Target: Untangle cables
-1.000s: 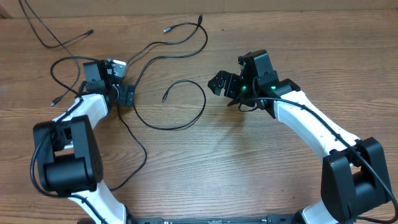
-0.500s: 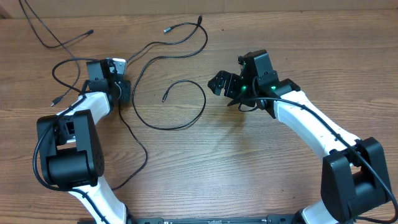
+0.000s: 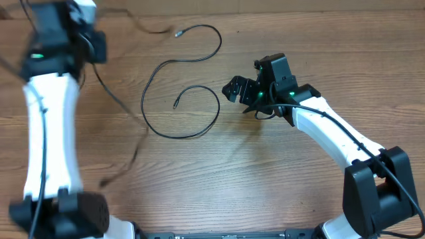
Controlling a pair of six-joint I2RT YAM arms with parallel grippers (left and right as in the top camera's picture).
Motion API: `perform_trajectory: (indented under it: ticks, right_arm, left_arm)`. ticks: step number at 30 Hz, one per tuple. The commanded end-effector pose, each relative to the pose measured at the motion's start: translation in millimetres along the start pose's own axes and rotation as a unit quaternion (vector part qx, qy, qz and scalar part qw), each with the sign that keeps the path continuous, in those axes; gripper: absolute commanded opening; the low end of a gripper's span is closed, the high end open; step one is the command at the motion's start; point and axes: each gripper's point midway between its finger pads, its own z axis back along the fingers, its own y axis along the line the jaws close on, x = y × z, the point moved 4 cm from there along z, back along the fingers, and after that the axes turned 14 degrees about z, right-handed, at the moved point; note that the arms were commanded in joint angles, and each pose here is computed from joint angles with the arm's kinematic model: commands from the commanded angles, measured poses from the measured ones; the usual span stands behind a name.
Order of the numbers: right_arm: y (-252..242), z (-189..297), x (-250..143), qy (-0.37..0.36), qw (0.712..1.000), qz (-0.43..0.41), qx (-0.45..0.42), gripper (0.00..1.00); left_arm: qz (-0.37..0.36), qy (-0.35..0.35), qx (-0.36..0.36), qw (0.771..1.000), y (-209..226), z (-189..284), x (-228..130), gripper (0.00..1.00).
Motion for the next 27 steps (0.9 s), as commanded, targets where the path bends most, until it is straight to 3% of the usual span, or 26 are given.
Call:
perform_trajectory:
  ticks: [1, 5, 11, 15, 18, 22, 27]
  right_arm:
    - [4, 6, 3, -0.010, 1.000, 0.008, 0.001, 1.00]
    - [4, 6, 2, -0.010, 1.000, 0.008, 0.001, 1.00]
    - [4, 6, 3, -0.010, 1.000, 0.008, 0.001, 1.00]
    - [4, 6, 3, -0.010, 1.000, 0.008, 0.001, 1.00]
    - [4, 6, 3, -0.010, 1.000, 0.008, 0.001, 1.00]
    - [4, 6, 3, -0.011, 1.000, 0.008, 0.001, 1.00]
    - [4, 6, 3, -0.011, 1.000, 0.008, 0.001, 1.00]
  left_arm:
    - [0.040, -0.071, 0.020, 0.996, 17, 83, 42, 0.04]
    - [0.100, -0.086, 0.066, 0.989, 56, 140, 50, 0.04]
    - [0.203, -0.089, 0.150, 0.964, 122, 204, 31, 0.04]
    - [0.340, -0.091, 0.207, 0.913, 168, 230, 4, 0.04]
    - [0.402, -0.101, 0.236, 0.879, 193, 241, -7, 0.04]
    - [0.426, -0.125, 0.262, 0.857, 219, 251, -9, 0.04]
    - [0.427, -0.147, 0.275, 0.849, 239, 250, -2, 0.04]
